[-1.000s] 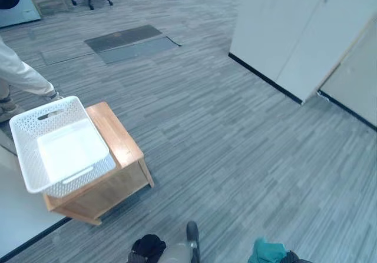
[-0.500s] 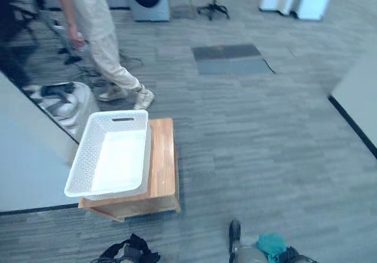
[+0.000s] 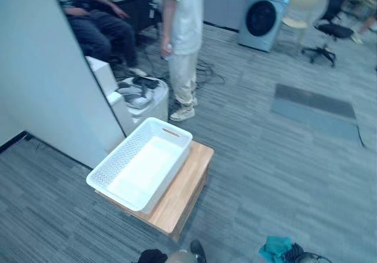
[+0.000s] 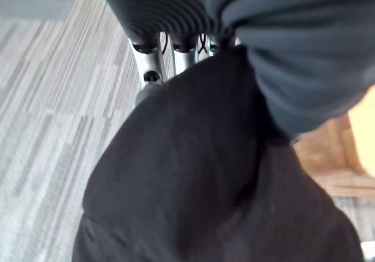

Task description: Tidy up the quilt and then pick up the clothes from the bed and put them into the laundry hamper.

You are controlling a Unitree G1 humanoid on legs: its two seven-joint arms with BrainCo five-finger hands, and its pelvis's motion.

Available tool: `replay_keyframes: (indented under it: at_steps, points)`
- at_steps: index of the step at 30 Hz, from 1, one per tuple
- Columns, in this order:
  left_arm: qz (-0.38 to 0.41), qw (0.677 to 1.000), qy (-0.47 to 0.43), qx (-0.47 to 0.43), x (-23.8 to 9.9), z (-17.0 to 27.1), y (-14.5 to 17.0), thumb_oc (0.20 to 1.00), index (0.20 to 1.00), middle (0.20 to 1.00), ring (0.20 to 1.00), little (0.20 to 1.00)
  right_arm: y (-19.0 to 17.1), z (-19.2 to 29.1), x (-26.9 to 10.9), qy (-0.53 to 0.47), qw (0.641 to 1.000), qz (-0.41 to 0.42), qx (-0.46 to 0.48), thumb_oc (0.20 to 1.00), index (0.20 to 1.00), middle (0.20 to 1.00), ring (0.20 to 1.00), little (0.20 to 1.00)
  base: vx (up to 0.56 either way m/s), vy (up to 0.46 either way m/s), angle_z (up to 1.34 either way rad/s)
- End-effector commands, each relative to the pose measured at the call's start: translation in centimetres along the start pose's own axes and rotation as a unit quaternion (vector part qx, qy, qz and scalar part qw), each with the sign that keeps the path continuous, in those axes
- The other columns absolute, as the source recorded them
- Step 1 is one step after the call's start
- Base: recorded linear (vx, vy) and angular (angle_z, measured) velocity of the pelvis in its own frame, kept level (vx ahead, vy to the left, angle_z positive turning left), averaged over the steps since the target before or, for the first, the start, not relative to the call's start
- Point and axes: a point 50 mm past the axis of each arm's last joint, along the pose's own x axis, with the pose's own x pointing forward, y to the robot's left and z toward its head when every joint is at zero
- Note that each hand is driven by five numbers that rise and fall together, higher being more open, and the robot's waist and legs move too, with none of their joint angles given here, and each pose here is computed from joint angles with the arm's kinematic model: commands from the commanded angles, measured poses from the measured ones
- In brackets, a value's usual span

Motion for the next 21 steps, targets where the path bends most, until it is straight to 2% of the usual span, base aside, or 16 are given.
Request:
replay_keyframes:
  at_steps: [1,6,9,10,11,12,14,18,21]
  points:
    - [0.042,0.999,-0.004,-0.009,0.4,0.6,2.8,0.2,0.2,0.2,0.2,0.2,-4.0,4.6,0.6,-0.071,0.995,-0.058,0.036,0.2,0.2,0.2,0.2,0.2,0.07,-0.152,1.94]
    - [0.063,0.998,-0.023,-0.006,0.5,1.3,3.8,0.2,0.2,0.2,0.2,0.2,-5.8,4.8,0.4,-0.086,0.988,-0.093,0.084,0.2,0.2,0.2,0.2,0.2,0.17,-0.315,1.71]
    - [0.083,0.996,-0.027,0.001,0.6,1.5,5.2,0.2,0.2,0.2,0.2,0.2,-8.7,5.1,-0.3,-0.12,0.975,-0.141,0.124,0.2,0.2,0.2,0.2,0.2,0.16,-0.344,1.47]
    - [0.092,0.996,-0.006,-0.023,0.5,0.1,5.6,0.2,0.2,0.2,0.2,0.2,-11.4,7.6,-1.4,-0.186,0.959,-0.181,0.115,0.2,0.2,0.2,0.2,0.2,0.13,-0.32,2.36]
    - [0.091,0.996,-0.006,-0.023,0.5,0.0,5.6,0.2,0.2,0.2,0.2,0.2,-11.4,7.6,-1.4,-0.186,0.959,-0.18,0.114,0.2,0.2,0.2,0.2,0.2,0.17,-0.416,2.18]
    - [0.09,0.995,0.004,-0.047,0.4,-0.9,5.2,0.2,0.2,0.2,0.2,0.2,-14.4,9.9,-3.1,-0.251,0.936,-0.225,0.1,0.2,0.2,0.2,0.2,0.2,0.09,-0.217,0.26]
    - [0.09,0.994,0.01,-0.063,0.3,-1.4,4.8,0.2,0.2,0.2,0.2,0.2,-15.7,11.2,-4.1,-0.284,0.923,-0.245,0.09,0.2,0.2,0.2,0.2,0.2,0.11,-0.23,0.39]
    - [0.079,0.992,0.016,-0.093,0.0,-2.3,3.3,0.2,0.2,0.2,0.2,0.2,-20.2,17.3,-9.2,-0.417,0.853,-0.312,0.037,0.2,0.2,0.2,0.2,0.2,0.04,-0.19,0.22]
    - [0.071,0.994,-0.023,-0.085,0.1,-0.1,3.0,0.2,0.2,0.2,0.2,0.2,-23.1,20.3,-12.7,-0.475,0.804,-0.357,0.017,0.2,0.2,0.2,0.2,0.2,-0.16,-0.073,0.89]
